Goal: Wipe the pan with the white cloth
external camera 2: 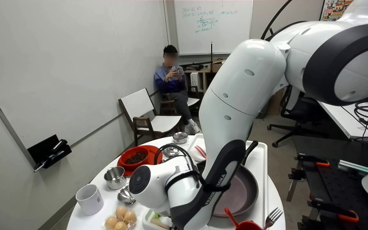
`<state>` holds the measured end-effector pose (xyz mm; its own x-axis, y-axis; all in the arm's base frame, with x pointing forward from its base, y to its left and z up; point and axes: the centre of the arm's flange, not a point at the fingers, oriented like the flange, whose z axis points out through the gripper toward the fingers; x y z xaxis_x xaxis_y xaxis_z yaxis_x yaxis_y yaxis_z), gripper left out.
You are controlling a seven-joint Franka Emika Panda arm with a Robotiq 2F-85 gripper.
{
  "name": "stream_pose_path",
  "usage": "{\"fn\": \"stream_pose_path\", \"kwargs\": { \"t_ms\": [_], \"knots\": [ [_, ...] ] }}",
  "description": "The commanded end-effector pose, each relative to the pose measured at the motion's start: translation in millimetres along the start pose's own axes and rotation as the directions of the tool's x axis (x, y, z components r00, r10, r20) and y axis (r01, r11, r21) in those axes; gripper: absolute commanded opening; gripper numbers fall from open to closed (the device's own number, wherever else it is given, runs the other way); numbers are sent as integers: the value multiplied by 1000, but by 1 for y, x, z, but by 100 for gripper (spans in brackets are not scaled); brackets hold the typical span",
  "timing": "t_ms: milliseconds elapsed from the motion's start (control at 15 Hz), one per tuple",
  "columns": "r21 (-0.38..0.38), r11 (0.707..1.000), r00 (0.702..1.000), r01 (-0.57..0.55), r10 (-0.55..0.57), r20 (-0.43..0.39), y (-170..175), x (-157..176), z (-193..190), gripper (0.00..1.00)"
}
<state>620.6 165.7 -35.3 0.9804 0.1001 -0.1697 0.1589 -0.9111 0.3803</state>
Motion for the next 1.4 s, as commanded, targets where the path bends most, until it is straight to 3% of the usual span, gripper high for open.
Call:
{"fn": "stream_pose_path", "kwargs": {
  "t_ms": [0,333,400,1333],
  "knots": [
    [-19,1000,1000,16,-16,10,-5,11,5,45],
    [-17,1000,1000,20,-20,15,-6,11,-1,8],
    [-13,1000,1000,20,-20,14,-5,9,-4,6],
    [98,993,990,69,-56,-130,3,-25,-70,9]
  ]
}}
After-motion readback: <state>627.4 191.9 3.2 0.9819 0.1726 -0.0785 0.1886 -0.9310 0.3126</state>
